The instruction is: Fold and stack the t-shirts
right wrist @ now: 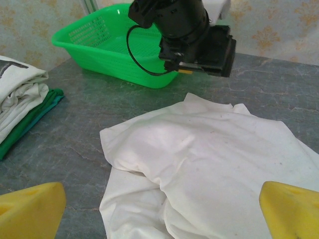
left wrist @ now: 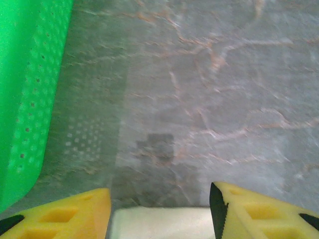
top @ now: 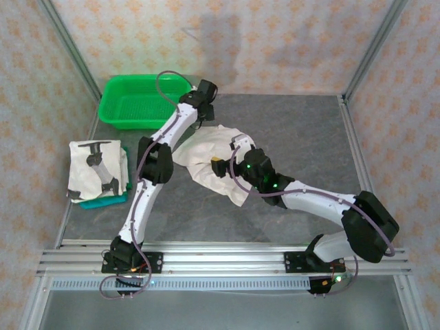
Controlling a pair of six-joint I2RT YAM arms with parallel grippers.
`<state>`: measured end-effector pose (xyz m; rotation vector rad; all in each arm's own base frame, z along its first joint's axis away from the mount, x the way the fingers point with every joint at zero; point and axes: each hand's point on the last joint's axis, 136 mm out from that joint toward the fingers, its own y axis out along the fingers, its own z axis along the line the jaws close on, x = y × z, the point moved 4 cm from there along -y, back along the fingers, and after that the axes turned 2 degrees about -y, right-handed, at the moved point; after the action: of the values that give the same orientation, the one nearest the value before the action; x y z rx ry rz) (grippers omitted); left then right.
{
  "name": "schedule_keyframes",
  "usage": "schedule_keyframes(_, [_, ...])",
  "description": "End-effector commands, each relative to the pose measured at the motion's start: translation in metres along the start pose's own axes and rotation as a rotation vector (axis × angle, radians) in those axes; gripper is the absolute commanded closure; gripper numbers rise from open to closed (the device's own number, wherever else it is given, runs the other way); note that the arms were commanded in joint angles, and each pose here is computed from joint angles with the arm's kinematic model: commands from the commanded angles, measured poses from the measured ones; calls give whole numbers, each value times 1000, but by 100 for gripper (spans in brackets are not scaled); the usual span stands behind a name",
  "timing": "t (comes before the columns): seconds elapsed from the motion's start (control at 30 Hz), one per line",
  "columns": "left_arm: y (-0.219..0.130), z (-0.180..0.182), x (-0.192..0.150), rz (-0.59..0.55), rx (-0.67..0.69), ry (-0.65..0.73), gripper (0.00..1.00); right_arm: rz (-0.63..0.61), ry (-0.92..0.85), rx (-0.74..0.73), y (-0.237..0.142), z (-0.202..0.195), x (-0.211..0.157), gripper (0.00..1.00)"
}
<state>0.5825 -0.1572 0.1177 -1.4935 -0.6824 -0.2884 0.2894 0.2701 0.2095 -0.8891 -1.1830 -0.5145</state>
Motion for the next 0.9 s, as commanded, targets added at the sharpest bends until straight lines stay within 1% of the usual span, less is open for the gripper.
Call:
schedule_keyframes(0.0, [-4, 21, 20, -50, 52, -63, 44, -13, 11, -13, -4, -2, 1, 0])
schedule_keyframes(0.17, [-10, 37, 26, -50, 80, -99, 42, -11, 18, -20, -3, -2, 1, 0])
schedule_keyframes(0.27, [-11, 48, 29, -49, 83, -135, 42, -9, 43, -55, -4, -7, 1, 0])
schedule_keyframes(0.33, [-15, 49, 31, -47, 72, -135, 41, 10, 72, -118, -3, -15, -1, 1])
schedule_keyframes(0.43, [-30, 42, 34, -49, 23, -128, 36, 77, 149, -272, -2, -36, -8, 1])
schedule_keyframes(0.47, [-37, 40, 36, -58, 12, -126, 34, 106, 182, -327, -2, -44, -12, 1])
schedule_keyframes(0.53, [-57, 37, 39, -91, -4, -115, 31, 173, 236, -385, -1, -56, -21, 1])
schedule_keyframes(0.67, [-104, 38, 41, -169, -40, -125, 24, 278, 339, -398, 7, -70, -41, 1])
schedule_keyframes(0.77, [-136, 47, 28, -215, -47, -150, 17, 347, 362, -386, 17, -71, -53, 0])
schedule_keyframes(0.83, [-147, 57, 11, -231, -47, -175, 13, 393, 378, -378, 26, -71, -59, 3])
schedule_keyframes(0.87, [-162, 64, 4, -255, -55, -197, 11, 421, 388, -375, 31, -71, -64, 6])
